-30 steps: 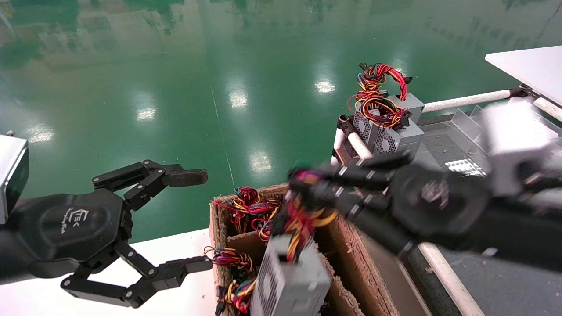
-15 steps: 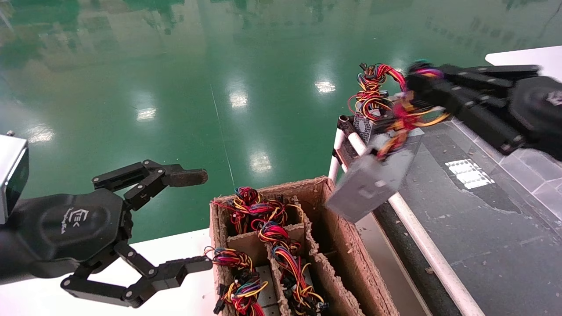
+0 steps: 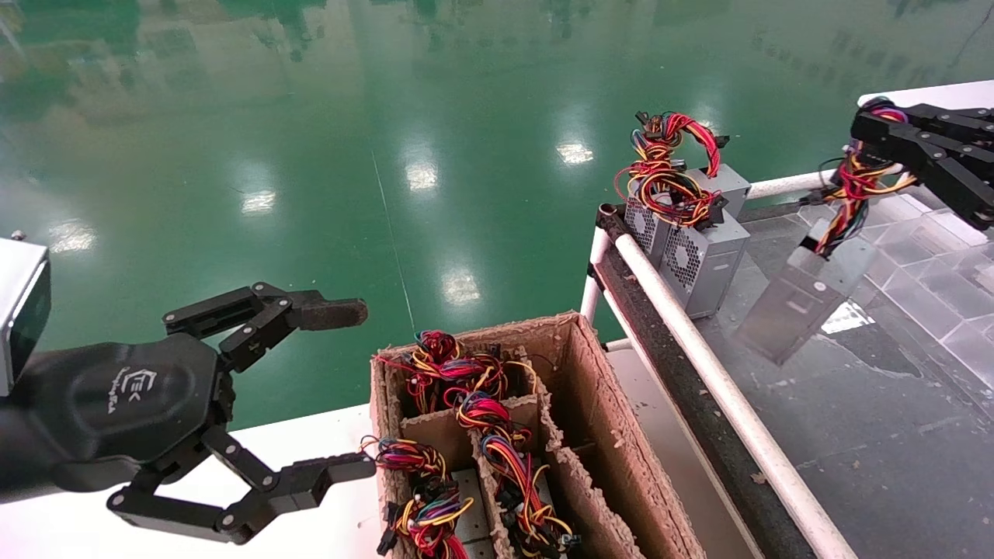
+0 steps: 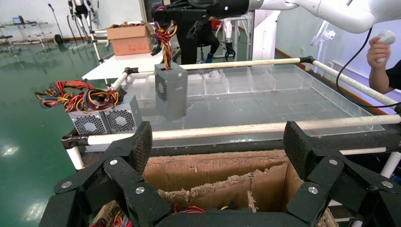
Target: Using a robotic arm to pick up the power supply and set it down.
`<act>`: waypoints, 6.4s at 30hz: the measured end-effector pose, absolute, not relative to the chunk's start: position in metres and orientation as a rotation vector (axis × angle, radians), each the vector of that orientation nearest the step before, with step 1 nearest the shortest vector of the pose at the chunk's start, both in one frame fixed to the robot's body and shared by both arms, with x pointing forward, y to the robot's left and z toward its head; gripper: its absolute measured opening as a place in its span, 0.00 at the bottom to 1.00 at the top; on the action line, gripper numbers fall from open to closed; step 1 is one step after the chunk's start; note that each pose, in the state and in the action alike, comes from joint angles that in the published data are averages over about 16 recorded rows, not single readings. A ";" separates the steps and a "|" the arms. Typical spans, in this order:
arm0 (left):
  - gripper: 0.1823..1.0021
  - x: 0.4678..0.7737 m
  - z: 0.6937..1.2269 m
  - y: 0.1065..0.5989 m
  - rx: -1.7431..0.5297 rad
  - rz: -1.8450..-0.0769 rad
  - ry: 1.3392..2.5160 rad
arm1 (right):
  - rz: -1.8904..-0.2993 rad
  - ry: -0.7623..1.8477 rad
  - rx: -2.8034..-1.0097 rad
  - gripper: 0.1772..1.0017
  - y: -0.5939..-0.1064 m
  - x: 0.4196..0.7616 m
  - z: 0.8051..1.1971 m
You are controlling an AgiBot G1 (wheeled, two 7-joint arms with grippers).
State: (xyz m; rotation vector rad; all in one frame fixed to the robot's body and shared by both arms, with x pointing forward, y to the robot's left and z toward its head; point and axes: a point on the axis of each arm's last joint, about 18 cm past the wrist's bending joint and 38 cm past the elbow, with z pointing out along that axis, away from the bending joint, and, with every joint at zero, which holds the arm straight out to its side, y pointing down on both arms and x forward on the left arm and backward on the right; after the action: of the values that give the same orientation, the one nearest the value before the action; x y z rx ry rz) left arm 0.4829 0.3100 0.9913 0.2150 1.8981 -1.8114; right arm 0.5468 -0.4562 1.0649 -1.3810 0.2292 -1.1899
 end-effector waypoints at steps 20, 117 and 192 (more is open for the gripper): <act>1.00 0.483 0.991 0.310 0.215 -1.811 1.898 | -1.288 0.336 -1.407 0.08 -0.460 0.608 1.056; 1.00 0.483 0.991 0.310 0.215 -1.811 1.898 | -1.349 0.413 -1.469 0.08 -0.381 0.710 1.100; 1.00 0.483 0.991 0.310 0.214 -1.811 1.898 | -1.024 0.149 -1.298 1.00 -0.387 0.617 1.093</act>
State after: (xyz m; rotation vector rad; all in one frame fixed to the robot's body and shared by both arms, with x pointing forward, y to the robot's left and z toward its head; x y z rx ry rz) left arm 0.4830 0.3101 0.9912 0.2142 1.8978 -1.8115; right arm 0.6168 -0.3874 1.0932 -1.2980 0.1485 -1.0238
